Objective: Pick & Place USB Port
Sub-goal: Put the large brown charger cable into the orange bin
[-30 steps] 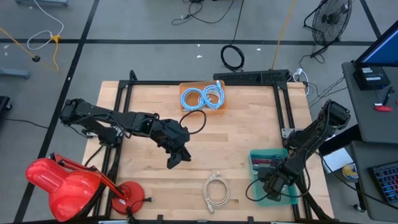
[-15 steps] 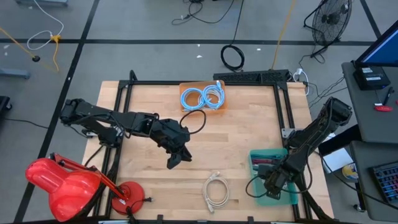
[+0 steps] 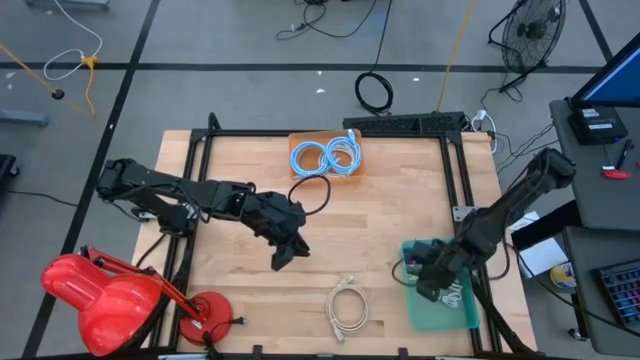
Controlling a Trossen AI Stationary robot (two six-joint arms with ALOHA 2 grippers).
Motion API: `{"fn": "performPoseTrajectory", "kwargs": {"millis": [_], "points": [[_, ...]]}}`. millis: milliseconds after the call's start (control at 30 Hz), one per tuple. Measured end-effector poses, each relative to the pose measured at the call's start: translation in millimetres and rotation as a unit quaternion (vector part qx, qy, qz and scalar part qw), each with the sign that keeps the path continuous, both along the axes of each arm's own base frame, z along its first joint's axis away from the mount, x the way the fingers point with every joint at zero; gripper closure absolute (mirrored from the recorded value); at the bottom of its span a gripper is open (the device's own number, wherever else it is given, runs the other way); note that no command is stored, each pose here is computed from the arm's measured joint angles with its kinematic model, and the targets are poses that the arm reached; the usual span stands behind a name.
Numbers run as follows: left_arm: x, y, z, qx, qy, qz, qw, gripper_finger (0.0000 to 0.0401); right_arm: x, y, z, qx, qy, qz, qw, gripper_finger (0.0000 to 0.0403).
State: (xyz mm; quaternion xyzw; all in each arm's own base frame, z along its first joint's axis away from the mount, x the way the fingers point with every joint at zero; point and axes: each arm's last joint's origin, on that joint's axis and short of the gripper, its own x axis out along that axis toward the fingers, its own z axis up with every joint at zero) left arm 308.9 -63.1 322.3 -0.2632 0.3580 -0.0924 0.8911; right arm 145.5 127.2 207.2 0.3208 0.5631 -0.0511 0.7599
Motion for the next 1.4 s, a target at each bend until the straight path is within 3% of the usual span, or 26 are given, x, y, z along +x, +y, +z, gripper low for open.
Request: {"fn": "performPoseTrajectory", "kwargs": {"millis": [200,400,633,833,967,1100,1233,1400], "points": [[1.9,0.8,2.0,0.002,-0.013,0.020,1.000,0.0316,13.5,-18.4,26.2,0.001,-0.154,-0.084,0.984,0.0268],[11.1,-0.3,11.7,-0.011,-0.080,0.034,0.996,0.0316,29.5,-36.9,56.4,-0.037,-0.327,-0.150,0.932,0.0268],[27.4,-9.6,17.9,-0.042,-0.149,0.068,0.985,0.0316,41.4,-51.3,91.8,-0.018,-0.474,-0.162,0.865,0.0268],[49.7,-42.9,34.4,0.017,-0.133,0.121,0.984,0.0329,37.1,-53.2,111.7,0.044,-0.540,-0.108,0.834,0.0268],[77.5,-69.2,38.4,0.031,-0.101,0.137,0.985,0.0360,27.3,-54.9,119.9,0.067,-0.559,-0.069,0.824,0.0268],[109.8,-89.1,26.7,0.017,-0.048,0.159,0.986,0.0388,16.4,-58.4,123.1,0.042,-0.567,-0.035,0.822,0.0268],[134.2,-103.2,-8.9,-0.026,0.066,0.183,0.980,0.0386,5.4,-63.4,118.0,0.023,-0.538,-0.024,0.842,0.0268],[147.0,-114.3,-53.4,-0.075,0.185,0.211,0.957,0.0323,-6.4,-68.0,106.9,0.018,-0.479,-0.011,0.877,0.0268]]}}
